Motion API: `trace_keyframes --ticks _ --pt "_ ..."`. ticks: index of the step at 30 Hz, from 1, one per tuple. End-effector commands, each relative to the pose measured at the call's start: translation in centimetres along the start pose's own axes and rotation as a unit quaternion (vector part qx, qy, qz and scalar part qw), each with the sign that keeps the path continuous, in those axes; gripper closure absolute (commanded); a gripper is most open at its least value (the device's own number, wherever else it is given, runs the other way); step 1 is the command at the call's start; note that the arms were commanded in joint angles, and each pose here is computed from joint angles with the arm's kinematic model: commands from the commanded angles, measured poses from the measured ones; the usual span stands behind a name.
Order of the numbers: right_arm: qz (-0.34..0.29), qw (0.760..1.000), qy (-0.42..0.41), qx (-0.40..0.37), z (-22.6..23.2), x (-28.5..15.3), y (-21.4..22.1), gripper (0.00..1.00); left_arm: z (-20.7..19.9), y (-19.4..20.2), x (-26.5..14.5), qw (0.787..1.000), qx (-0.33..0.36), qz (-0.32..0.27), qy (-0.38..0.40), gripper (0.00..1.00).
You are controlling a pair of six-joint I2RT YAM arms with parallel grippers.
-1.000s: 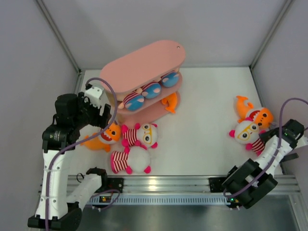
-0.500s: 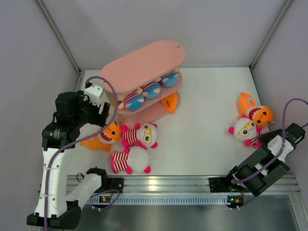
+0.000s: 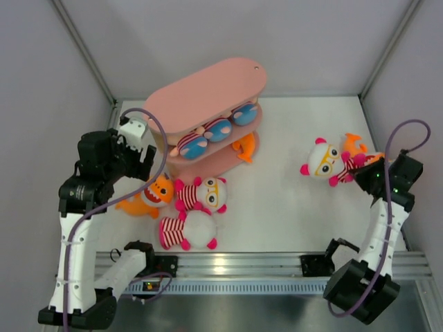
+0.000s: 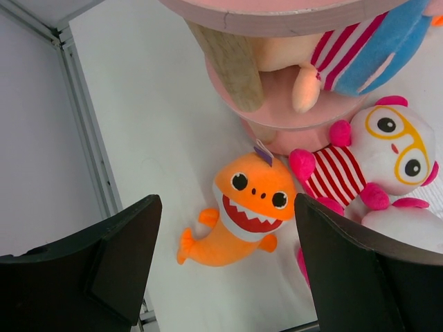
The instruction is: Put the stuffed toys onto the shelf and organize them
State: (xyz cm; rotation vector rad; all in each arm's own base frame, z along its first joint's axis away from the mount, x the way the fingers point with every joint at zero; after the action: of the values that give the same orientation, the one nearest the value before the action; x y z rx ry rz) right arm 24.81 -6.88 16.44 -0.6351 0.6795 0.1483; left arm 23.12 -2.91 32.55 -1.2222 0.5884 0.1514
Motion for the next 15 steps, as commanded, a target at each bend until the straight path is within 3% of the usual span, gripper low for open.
trace_keyframes --ticks 1,5,10,15 --pt "-0.055 0.993 -0.099 0.024 7.5 -5.3 -3.5 1.0 0.4 -0.8 -0.9 1.0 0.004 -0.019 -0.015 0.16" --pt "-0.072 0.975 -0.192 0.089 14.8 -9.6 -6.1 1.0 0.8 -0.3 -0.8 1.0 0.003 -0.011 -0.027 0.16" --pt "-0.119 0.944 -0.296 0.088 25.7 -16.1 -8.8 1.0 1.9 0.6 -1.0 0.998 0.005 0.007 -0.066 0.16" --pt "-0.018 0.918 -0.387 0.088 38.0 -18.1 -4.1 1.0 1.6 1.1 -1.0 0.998 0.001 0.009 -0.061 0.15"
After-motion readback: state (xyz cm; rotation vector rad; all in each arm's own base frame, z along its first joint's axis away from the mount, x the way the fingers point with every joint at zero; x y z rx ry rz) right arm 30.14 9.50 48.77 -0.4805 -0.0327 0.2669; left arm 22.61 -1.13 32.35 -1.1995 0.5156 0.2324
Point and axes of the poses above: each gripper's point midway between its finger pads, its own x axis out along the fingers, its own z axis along the line the jaws close on, y = z × x, the point moved 1 cm from there along -x, back along the fingers
